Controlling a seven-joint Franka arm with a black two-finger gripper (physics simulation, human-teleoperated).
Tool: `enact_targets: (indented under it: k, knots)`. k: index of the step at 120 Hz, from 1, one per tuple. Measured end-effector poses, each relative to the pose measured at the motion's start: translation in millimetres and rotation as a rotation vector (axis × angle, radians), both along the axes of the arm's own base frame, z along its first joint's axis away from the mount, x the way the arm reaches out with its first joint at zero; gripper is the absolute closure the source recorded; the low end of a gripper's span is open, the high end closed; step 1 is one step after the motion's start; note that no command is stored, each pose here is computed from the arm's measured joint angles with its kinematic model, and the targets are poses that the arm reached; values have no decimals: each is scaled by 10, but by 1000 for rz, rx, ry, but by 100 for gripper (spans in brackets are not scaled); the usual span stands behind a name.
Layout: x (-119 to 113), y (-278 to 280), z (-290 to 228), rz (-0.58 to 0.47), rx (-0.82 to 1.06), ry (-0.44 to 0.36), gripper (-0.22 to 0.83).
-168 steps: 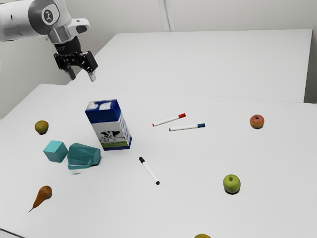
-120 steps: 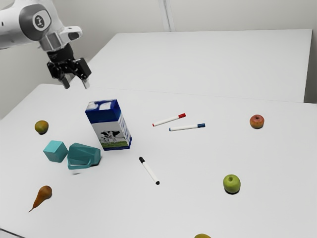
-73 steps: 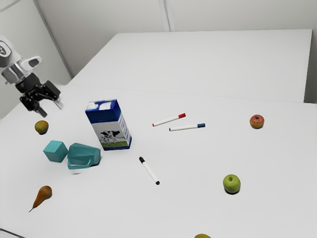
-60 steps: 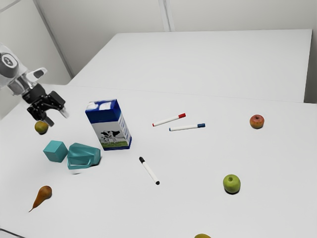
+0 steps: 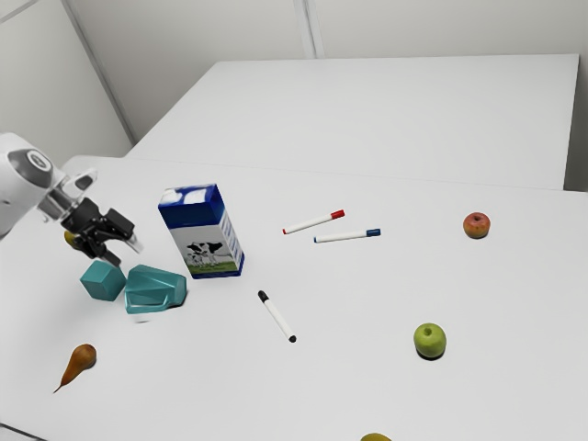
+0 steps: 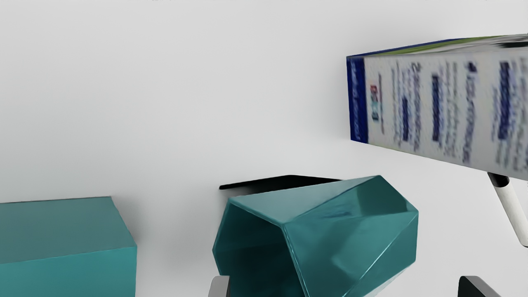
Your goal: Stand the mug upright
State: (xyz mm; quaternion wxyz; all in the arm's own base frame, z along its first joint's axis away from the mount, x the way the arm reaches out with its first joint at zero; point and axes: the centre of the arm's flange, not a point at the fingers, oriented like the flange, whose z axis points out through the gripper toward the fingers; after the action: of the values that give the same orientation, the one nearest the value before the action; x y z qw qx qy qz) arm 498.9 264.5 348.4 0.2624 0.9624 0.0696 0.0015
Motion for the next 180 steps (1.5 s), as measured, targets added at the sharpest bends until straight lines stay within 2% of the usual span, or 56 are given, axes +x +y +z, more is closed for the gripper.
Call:
enact_targets:
  k: [39, 56, 65, 97, 108, 123, 142, 151, 165, 180]
  knots:
    - [-174, -172, -351, 23, -136, -23, 1]
    - [-183, -195, -351, 11, -158, -37, 38]
    - [-209, -219, -391, 5, -170, -34, 53]
    - [-271, -217, -153, -24, -194, -75, 73]
    - [-306, -262, -36, -45, -211, -86, 74]
    - [-465, -350, 285, -72, -208, -127, 76]
    - [-569, -346, 612, -128, -77, -115, 77]
    - [-500, -517, 724, -191, 14, -94, 77]
    - [-323, -1225, 753, -334, 127, -72, 78]
    - [-320, -1380, 648, -332, 219, -69, 78]
